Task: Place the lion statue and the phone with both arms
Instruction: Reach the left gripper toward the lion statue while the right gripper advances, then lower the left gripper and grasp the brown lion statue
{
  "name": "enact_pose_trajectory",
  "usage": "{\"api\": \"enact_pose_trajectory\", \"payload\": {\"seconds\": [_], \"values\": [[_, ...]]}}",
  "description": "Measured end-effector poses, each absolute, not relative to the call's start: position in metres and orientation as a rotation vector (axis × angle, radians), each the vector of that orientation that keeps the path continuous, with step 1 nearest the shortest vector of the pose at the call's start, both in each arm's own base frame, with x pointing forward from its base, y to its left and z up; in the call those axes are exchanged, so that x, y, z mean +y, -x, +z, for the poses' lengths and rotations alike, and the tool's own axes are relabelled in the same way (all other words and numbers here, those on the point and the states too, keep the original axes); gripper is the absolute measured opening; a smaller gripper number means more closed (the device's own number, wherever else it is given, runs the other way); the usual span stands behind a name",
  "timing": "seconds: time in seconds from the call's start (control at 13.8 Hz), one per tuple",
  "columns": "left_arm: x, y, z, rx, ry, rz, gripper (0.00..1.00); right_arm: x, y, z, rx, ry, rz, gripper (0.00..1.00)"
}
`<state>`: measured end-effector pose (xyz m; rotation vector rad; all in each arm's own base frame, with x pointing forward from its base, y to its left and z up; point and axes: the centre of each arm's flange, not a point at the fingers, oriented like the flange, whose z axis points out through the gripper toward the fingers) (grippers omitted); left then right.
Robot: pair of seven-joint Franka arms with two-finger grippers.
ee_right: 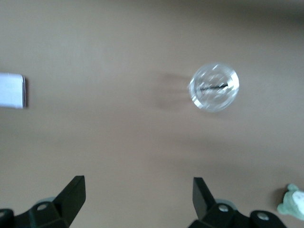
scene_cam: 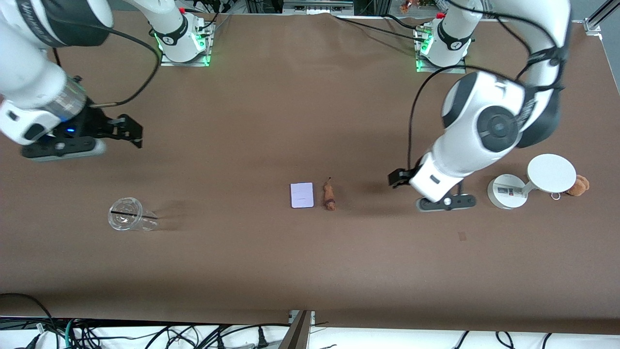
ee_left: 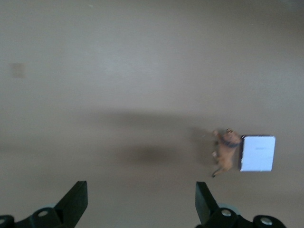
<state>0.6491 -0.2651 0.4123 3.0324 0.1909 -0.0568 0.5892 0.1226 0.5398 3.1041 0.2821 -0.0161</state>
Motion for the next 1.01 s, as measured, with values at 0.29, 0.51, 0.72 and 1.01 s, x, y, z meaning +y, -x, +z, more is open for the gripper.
{"api": "enact_pose_trajectory", "payload": {"seconds": [0.29, 0.51, 0.72, 1.01], "values": [[-0.327, -0.643, 0.352, 0.196, -3.017, -0.006, 1.00, 0.176, -0.598, 0.487, 0.257, -3.161, -0.113, 1.00], [-0.352, -0.640, 0.318, 0.210, -3.004, 0.030, 1.00, 0.188, -0.604, 0.473, 0.204, -3.171, -0.094, 1.00], [-0.381, -0.631, 0.290, 0.252, -3.005, 0.076, 1.00, 0.190, -0.605, 0.476, 0.202, -3.173, -0.083, 1.00], [-0.412, -0.612, 0.261, 0.227, -3.025, 0.075, 1.00, 0.183, -0.607, 0.477, 0.184, -3.173, -0.079, 1.00]]}}
